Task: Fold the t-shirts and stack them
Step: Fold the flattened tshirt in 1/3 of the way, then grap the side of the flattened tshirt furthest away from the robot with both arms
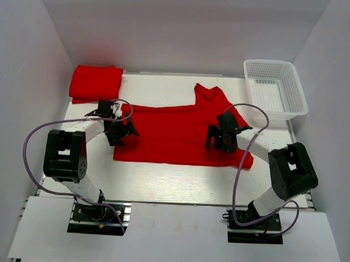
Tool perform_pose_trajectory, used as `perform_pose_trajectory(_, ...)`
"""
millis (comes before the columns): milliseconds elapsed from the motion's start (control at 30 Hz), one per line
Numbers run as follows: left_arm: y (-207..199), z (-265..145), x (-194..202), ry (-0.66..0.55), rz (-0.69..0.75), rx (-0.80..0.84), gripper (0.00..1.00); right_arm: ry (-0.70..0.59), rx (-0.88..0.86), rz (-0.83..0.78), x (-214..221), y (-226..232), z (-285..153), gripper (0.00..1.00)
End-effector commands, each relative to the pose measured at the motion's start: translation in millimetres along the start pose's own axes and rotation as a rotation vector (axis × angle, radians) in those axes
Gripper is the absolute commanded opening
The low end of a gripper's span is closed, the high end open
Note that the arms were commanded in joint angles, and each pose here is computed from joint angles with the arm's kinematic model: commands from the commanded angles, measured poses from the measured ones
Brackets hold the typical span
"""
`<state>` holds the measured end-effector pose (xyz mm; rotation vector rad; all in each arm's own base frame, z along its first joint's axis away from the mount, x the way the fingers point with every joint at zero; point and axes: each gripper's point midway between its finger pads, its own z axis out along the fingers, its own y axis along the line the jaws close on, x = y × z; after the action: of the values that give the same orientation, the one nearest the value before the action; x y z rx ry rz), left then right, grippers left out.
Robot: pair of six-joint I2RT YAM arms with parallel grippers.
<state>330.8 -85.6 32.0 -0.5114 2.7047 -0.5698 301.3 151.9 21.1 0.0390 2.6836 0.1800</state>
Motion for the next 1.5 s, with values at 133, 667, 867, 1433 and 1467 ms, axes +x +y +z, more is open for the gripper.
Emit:
perform_pose_trajectory(133,25,-16,63,0.118,-0.065,-0.068,1.00,0.122,-0.175,0.000,56,9,-28,0.90)
perform_pose_trajectory(667,-8,-50,-100,-0.237,-0.028,-0.174,1.00,-0.318,-0.174,-0.147,-133,55,-72,0.90)
perform_pose_trajectory(867,-6,-10,-141,-0.195,0.014,-0.203,1.00,-0.375,-0.224,-0.090,-180,72,-82,0.90)
perform_pose_trajectory(1433,19,41,-134,-0.123,0.018,-0.224,0.96,-0.260,-0.243,-0.009,-155,57,-61,0.90)
perform_pose_trajectory(1467,18,44,-128,-0.101,0.015,-0.204,0.96,-0.255,-0.242,-0.005,-154,56,-60,0.90)
